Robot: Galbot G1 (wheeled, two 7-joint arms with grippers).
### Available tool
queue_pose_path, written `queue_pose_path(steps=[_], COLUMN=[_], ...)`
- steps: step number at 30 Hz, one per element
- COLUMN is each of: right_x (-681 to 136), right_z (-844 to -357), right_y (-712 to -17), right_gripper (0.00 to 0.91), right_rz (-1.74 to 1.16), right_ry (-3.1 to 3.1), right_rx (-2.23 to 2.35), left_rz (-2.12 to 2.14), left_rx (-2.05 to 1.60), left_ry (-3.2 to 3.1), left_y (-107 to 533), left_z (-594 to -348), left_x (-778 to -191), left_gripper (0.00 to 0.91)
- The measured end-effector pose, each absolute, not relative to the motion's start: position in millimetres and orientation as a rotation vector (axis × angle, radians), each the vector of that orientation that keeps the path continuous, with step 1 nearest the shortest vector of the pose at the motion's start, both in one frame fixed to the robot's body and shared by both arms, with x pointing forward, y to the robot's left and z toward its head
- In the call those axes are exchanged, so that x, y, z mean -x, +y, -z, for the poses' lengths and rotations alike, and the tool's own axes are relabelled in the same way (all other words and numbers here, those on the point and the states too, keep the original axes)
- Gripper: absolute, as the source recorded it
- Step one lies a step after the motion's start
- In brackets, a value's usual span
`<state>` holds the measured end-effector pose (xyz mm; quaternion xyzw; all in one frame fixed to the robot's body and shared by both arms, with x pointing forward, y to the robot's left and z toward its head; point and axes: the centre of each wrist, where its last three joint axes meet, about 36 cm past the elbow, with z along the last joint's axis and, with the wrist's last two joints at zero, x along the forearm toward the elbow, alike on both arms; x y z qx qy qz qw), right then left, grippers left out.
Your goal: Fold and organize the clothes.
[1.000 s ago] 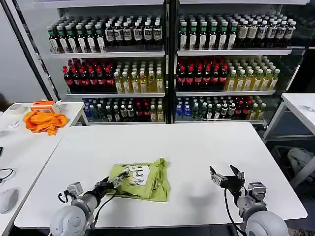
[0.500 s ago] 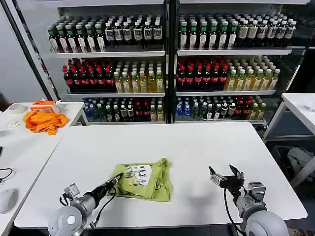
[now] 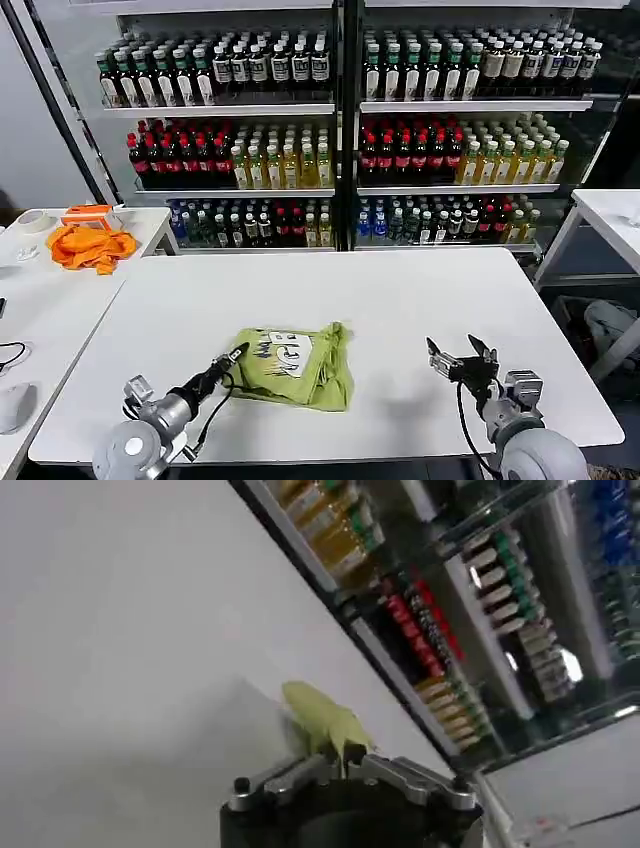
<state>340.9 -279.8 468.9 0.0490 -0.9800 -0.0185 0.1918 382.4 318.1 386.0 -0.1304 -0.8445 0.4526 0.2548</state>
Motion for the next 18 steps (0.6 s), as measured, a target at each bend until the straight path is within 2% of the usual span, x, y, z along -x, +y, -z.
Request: queue_pose_path(steps=[3,7,13,18], right_x=[-342.2,-343.8,-346.3,-347.0], right_z=[-470.6,-470.8,-468.4,-467.4], right_y=[-280.2,-280.6,-278.4,-274.3], right_gripper=[0.907,0.907,0.907,0.907], right_rz=[0.056,0.067,0.084,0.099], right_ry=[-2.758,-2.763,-2.767,-2.769], right_rx=[-0.140,-0.141,-0.150,-0.161], left_rz=[-1.249,-1.225,-1.033,-0.757], left_rx=[0.334,0.279,0.175,0.134], left_ry=[-2.324,-2.414,-2.631,-2.780], left_y=[335.3,374.6,442.5,466.0], left_z=[-396.6,-423.7,-489.5,-537.8], left_x=[-378.9,-373.8,-364.9,-359.0], left_gripper=[0.020,0.020,0.020,0.020])
